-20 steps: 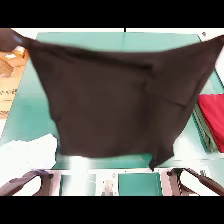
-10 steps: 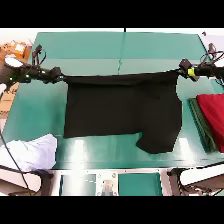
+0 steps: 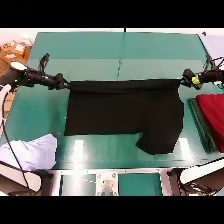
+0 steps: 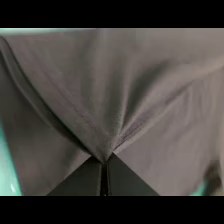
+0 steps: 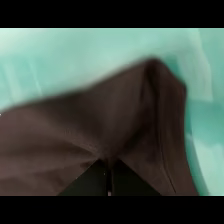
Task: Fold the shirts.
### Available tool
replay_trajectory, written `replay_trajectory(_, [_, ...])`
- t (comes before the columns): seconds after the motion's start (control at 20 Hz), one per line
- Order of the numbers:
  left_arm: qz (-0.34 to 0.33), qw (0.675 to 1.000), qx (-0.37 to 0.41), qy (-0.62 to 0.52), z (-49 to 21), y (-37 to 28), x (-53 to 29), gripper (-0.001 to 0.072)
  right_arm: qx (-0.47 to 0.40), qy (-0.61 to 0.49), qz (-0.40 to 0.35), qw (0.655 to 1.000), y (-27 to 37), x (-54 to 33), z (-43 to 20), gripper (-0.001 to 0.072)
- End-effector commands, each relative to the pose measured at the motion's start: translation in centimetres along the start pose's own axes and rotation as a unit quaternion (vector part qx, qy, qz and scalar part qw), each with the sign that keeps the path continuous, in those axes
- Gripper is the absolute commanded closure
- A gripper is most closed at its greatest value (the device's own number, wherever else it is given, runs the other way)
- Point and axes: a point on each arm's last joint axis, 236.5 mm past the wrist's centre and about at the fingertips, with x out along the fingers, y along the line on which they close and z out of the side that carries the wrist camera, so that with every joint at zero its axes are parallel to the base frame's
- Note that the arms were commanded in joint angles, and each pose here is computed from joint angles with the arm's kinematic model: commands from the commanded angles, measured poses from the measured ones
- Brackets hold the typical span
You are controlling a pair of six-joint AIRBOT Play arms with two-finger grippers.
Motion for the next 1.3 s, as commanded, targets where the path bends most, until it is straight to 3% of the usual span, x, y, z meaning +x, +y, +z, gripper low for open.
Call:
replay_trajectory(0.0, [0.019,0.996,-0.037,0.075,-3.9,1.3,0.2,0.0681,-0.005,0.064,-0.019,0.998,-1.7,0.2,-3.9,0.0697])
replay_trajectory(0.6, [0.068,0.990,-0.074,0.096,-6.6,4.9,1.6,0.0682,-0.006,0.073,-0.070,0.995,-5.1,1.6,-5.4,0.0697])
replay_trajectory(0.95, [0.045,0.993,-0.079,0.076,-5.6,3.9,1.8,0.0674,-0.008,0.075,-0.067,0.995,-4.7,1.7,-5.4,0.0693])
replay_trajectory(1.0, [0.038,0.994,-0.077,0.073,-5.4,3.5,1.8,0.0397,-0.008,0.081,-0.064,0.995,-4.5,1.4,-5.6,0.0613])
replay_trajectory(1.05, [0.032,0.993,-0.078,0.077,-5.6,3.1,1.7,0.0243,-0.010,0.091,-0.063,0.994,-4.2,1.0,-5.8,0.0565])
replay_trajectory(1.2, [0.040,0.987,-0.079,0.136,-7.2,2.3,-0.3,0.0243,0.010,0.139,-0.106,0.984,-5.5,-2.6,-6.7,0.0510])
replay_trajectory(1.25, [0.059,0.980,-0.085,0.167,-8.2,2.5,-1.5,0.0354,0.023,0.161,-0.128,0.978,-6.4,-4.2,-7.4,0.0509])
